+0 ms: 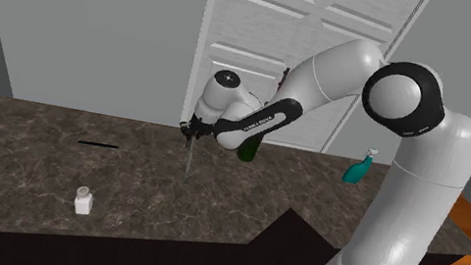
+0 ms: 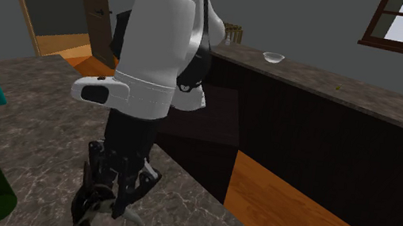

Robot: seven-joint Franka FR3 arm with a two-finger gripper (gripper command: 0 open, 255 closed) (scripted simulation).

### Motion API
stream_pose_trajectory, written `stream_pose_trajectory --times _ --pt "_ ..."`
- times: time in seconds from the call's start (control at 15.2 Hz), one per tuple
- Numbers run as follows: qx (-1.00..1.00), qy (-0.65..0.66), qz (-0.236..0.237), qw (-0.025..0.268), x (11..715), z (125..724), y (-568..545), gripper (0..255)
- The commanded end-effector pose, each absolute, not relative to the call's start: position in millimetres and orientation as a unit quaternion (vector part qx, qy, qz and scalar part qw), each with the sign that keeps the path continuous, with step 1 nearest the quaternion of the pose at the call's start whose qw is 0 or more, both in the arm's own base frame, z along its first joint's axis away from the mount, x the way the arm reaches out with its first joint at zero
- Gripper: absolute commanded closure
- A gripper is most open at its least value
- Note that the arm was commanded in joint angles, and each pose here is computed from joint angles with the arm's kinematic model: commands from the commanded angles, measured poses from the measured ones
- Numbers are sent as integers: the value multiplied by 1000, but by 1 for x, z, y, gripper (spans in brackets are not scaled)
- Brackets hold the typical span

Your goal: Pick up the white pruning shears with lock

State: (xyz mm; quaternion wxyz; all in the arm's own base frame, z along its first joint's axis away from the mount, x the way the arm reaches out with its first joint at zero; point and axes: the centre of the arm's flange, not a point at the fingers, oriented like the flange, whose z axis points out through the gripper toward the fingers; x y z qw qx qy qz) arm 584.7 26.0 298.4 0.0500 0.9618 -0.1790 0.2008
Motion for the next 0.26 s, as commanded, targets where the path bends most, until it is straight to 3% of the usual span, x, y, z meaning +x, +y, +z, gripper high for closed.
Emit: stream_pose_trajectory --times 0.0,0.2 --pt "962 -179 201 50 586 308 24 255" --pt "962 -179 201 50 586 314 24 255"
